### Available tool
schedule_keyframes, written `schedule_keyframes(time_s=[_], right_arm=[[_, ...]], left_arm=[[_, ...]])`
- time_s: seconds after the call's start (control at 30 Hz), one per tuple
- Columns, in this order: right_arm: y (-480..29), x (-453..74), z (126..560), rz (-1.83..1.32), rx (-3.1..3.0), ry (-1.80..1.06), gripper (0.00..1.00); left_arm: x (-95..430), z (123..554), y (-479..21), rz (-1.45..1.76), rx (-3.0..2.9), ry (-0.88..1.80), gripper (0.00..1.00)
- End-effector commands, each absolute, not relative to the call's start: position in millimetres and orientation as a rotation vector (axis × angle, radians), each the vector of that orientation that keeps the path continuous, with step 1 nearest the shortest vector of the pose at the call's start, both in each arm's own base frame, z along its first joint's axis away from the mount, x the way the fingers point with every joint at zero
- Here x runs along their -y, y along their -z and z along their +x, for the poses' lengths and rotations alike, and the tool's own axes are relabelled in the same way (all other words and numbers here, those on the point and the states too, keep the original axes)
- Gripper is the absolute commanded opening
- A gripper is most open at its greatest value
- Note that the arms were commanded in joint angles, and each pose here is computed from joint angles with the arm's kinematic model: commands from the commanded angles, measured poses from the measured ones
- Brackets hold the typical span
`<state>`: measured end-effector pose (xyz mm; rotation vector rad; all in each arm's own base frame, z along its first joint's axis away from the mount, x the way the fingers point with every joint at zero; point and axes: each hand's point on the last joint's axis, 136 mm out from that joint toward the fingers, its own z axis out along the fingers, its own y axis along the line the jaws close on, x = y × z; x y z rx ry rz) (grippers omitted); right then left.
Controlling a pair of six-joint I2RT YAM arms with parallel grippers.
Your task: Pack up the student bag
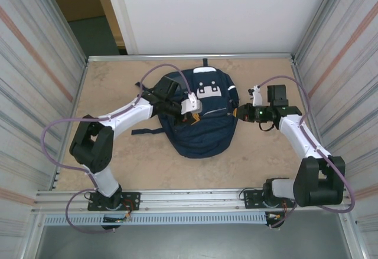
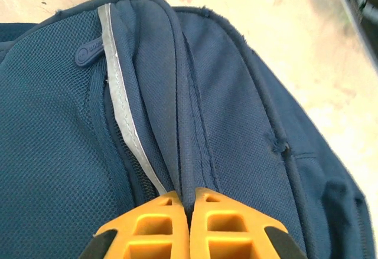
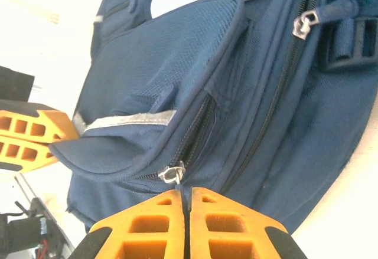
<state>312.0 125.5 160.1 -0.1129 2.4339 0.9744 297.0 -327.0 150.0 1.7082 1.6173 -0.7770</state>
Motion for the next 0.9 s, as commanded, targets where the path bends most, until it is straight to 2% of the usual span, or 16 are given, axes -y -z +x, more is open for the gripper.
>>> schedule_keyframes(time_s=[0.0,0.1,0.2,0.23,0.27,0.3,0.37,0.6,0.87], right_arm=[[-152,-114,319,-0.073,-2.477,-0.893,0.0],[-144,-144,308,-0.218,-2.509,-0.911,0.0],[-130,-170,302,-0.326,-2.551,-0.85,0.0],[-127,-179,301,-0.352,-2.553,-0.86,0.0],[-126,-190,300,-0.376,-2.549,-0.888,0.0],[-126,-198,299,-0.395,-2.544,-0.912,0.0],[-128,-217,295,-0.454,-2.532,-0.942,0.0],[-152,-258,291,-0.533,-2.457,-1.08,0.0],[-165,-272,282,-0.566,-2.424,-1.126,0.0]], left_arm=[[278,317,-152,1.841,-1.507,0.479,0.0],[261,332,-153,1.825,-1.467,0.393,0.02],[253,332,-160,1.821,-1.388,0.346,0.19],[252,329,-161,1.826,-1.367,0.332,0.3],[251,323,-162,1.841,-1.349,0.345,0.46],[252,315,-165,1.861,-1.33,0.367,0.52],[261,295,-174,1.895,-1.294,0.447,0.58],[299,258,-174,1.927,-1.208,0.626,0.59],[316,306,-142,1.903,-1.306,0.334,0.57]])
